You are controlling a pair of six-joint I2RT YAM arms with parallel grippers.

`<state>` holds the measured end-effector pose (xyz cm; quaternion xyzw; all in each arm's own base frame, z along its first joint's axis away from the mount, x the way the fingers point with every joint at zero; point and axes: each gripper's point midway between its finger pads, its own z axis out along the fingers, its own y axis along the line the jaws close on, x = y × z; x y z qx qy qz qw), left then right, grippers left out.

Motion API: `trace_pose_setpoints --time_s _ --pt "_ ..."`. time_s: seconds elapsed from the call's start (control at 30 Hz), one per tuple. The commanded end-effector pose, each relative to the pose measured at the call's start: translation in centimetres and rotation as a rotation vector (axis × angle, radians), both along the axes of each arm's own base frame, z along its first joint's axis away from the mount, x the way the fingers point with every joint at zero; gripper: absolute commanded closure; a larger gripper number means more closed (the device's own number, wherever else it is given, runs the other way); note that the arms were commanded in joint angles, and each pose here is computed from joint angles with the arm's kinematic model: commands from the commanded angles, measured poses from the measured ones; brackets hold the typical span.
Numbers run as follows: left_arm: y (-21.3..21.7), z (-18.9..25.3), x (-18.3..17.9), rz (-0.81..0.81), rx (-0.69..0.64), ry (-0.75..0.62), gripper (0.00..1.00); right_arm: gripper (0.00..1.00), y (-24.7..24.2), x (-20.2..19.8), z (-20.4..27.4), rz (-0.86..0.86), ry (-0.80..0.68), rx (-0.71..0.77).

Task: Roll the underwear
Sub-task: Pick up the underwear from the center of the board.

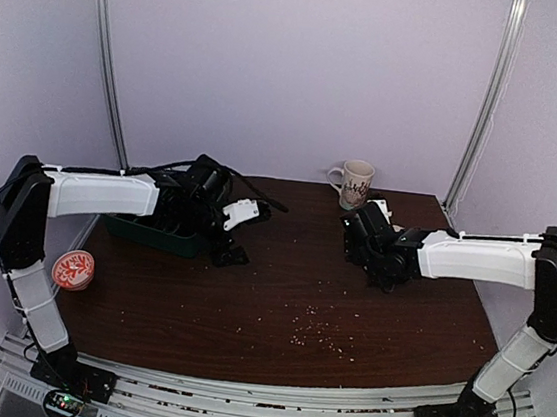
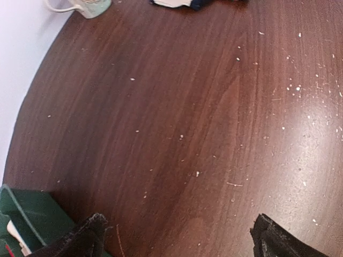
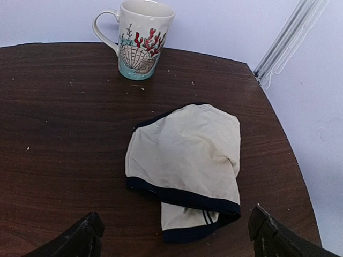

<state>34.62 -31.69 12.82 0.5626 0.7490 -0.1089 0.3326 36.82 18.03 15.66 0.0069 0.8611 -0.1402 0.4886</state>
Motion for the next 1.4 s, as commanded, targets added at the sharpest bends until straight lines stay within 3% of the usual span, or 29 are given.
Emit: trace_pose_setpoints --time_s 0.0,0.2,0.5,0.63,0.77,0.97,1.1,1.37 --pt "-1.7 -2.8 0.2 -0.084 0.008 0.014 0.02 0.04 0.9 3.0 -2.0 0.007 0.094 -0.026" --pt "-1.8 -4.2 0.2 -0.044 -0.049 0.009 0.02 0.10 -0.2 6.4 -6.4 0.004 0.226 -0.055" --pt "-2.0 -6.7 -1.6 -0.084 -0.124 0.029 0.02 0.25 0.6 8.8 -10.7 0.031 0.312 -0.086" --pt "-2.1 -8.5 -1.5 -0.083 -0.096 0.063 0.02 0.34 0.8 9.3 -11.6 0.036 0.315 -0.087" --pt "-1.8 -8.8 -0.9 -0.061 -0.077 0.050 0.02 0.49 1.1 9.2 -12.4 0.048 0.325 -0.069" --pt "-1.5 -8.6 -0.7 -0.050 -0.070 0.026 0.02 0.70 1.6 8.8 -12.0 0.074 0.313 -0.020" --pt "-1.3 -8.6 -0.5 -0.037 -0.062 0.015 0.02 0.98 1.9 9.0 -11.4 0.093 0.301 -0.009" --pt "-1.3 -8.7 -0.4 -0.033 -0.059 0.011 0.02 1.00 3.3 8.5 -5.7 0.192 0.169 0.109"
